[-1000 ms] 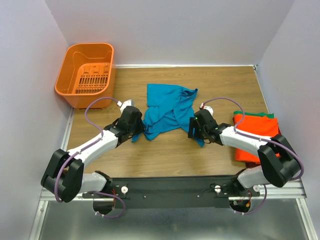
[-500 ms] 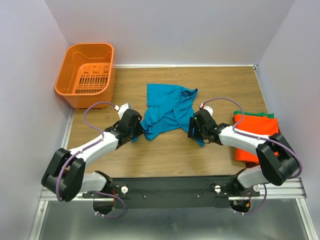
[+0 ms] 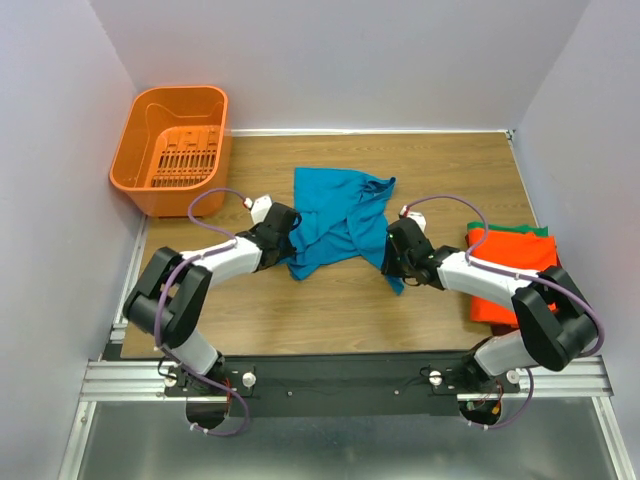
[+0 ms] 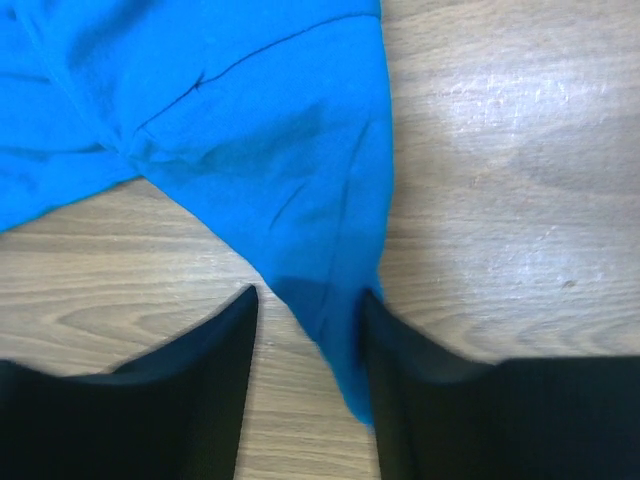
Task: Fold and stack the t-shirts
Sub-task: Flatten the tshirt out
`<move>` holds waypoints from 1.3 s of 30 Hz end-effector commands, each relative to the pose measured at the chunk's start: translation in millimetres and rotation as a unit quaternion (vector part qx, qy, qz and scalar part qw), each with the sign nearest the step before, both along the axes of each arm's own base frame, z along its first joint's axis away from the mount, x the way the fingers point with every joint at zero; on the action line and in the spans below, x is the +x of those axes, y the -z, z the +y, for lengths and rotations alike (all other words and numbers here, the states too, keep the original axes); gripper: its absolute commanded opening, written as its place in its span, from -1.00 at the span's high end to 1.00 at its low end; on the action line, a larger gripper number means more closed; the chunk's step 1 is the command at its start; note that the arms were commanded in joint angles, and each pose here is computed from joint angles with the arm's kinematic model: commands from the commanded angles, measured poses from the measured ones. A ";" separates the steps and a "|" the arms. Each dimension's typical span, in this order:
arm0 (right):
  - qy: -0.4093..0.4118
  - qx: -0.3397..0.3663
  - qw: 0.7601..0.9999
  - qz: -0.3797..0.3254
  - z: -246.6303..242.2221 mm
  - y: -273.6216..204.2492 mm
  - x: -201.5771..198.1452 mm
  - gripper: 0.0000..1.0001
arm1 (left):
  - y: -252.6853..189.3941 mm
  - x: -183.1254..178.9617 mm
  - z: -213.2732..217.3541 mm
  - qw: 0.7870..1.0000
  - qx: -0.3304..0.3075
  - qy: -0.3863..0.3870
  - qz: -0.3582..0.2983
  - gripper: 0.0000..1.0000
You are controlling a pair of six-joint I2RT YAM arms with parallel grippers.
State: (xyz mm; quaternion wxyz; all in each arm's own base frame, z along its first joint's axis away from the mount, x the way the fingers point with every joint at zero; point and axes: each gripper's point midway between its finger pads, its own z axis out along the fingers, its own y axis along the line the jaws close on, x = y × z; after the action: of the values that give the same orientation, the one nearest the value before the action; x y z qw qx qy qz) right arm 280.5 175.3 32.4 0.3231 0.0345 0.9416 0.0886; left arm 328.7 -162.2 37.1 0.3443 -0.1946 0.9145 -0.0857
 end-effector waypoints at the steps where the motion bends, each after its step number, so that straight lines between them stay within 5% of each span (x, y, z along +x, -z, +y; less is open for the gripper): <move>1: -0.005 0.015 1.000 -0.016 8.5 -11.5 6.6 0.22 | -3.0 34.6 -1.5 0.999 0.022 -0.027 -0.024 0.53; 2: -0.005 0.020 1.000 -0.021 9.3 -15.9 7.2 0.45 | -2.2 37.5 -2.2 0.999 0.029 -0.023 -0.021 0.68; 6: 0.001 0.025 0.999 -0.040 7.5 -35.0 10.2 0.80 | -19.5 62.3 -6.2 0.998 0.042 -0.028 -0.035 1.00; 9: 0.021 0.024 0.997 -0.072 0.2 -67.5 15.8 0.89 | -50.7 83.3 -3.7 0.996 0.049 -0.036 -0.062 1.00; 17: 0.076 0.069 0.977 -0.189 -18.5 -203.2 26.0 0.99 | -164.2 128.8 26.8 0.983 0.051 -0.072 -0.161 1.00; 28: 0.150 0.115 0.919 -0.346 -63.4 -360.3 17.8 0.99 | -307.3 128.6 44.8 0.951 0.019 -0.043 -0.307 1.00; 33: 0.184 0.087 0.908 -0.365 -79.5 -374.0 21.7 0.99 | -316.6 157.2 30.9 0.947 0.023 0.000 -0.321 1.00; 39: 0.218 0.010 0.912 -0.346 -82.9 -349.8 50.9 0.99 | -256.1 222.7 -24.1 0.964 0.027 0.108 -0.243 1.00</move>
State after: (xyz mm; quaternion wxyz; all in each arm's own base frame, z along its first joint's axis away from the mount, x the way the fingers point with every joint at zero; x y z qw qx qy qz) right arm 318.6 104.1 400.0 0.6476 0.1996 0.7279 0.1045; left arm 518.4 -149.1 359.6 0.6204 -0.1359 0.7598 -0.1391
